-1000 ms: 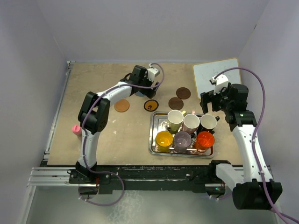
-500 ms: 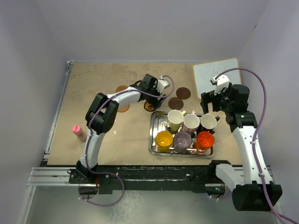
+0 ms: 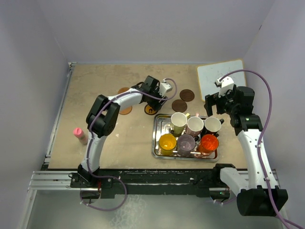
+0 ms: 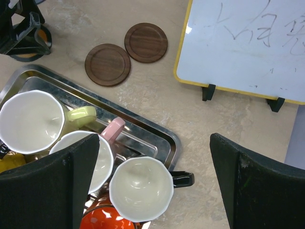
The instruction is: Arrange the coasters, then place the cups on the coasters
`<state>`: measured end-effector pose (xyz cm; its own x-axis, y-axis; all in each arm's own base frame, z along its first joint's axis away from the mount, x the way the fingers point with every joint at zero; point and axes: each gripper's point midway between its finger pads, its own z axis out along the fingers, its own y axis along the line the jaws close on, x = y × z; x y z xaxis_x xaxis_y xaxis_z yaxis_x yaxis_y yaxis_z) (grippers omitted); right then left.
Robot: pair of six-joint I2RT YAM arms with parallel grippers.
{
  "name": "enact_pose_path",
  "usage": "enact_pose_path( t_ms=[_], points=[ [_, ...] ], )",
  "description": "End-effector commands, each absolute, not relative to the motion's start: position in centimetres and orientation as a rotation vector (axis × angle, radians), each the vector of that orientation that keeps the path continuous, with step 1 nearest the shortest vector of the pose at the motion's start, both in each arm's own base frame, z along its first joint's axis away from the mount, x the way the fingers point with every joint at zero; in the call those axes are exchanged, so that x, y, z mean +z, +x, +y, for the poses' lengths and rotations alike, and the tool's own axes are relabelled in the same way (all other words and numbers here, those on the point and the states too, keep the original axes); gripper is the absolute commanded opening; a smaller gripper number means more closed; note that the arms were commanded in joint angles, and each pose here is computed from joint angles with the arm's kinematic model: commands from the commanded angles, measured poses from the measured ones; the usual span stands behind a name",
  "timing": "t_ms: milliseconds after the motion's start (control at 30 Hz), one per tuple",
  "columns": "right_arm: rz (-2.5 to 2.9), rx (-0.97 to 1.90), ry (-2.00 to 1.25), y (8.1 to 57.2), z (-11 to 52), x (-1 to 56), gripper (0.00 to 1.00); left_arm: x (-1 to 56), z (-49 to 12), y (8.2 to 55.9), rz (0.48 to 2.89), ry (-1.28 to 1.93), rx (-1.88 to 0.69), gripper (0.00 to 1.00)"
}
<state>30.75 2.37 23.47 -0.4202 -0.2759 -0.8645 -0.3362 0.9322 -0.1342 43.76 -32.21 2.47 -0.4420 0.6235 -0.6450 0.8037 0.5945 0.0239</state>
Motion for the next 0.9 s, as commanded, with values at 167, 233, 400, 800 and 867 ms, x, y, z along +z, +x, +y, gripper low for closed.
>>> enact_pose_path(
  t_ms=[167, 233, 400, 800, 867],
  points=[
    [1.983, 0.089, -0.462, 30.7, 2.8, 24.5, 1.0, 2.1, -25.1, 42.7, 2.349, 1.095, -0.282, 0.6],
    [1.983, 0.09, -0.461, 30.7, 2.8, 24.6, 1.0, 2.0, -24.6, 42.7, 2.349, 1.081, -0.278, 0.6],
    [1.987, 0.09, -0.461, 30.7, 2.8, 24.4, 1.0, 2.6, -25.1, 43.2, 2.321, 1.057, -0.304, 0.63],
    [1.993, 0.102, -0.468, 31.2, 3.0, 24.1, 1.0, 9.1, -26.6, 44.1, 2.13, 1.001, -0.413, 0.79],
    [2.011, 0.111, -0.474, 31.5, 3.1, 23.8, 1.0, 10.1, -26.0, 44.1, 2.109, 0.993, -0.42, 0.8]
  ],
)
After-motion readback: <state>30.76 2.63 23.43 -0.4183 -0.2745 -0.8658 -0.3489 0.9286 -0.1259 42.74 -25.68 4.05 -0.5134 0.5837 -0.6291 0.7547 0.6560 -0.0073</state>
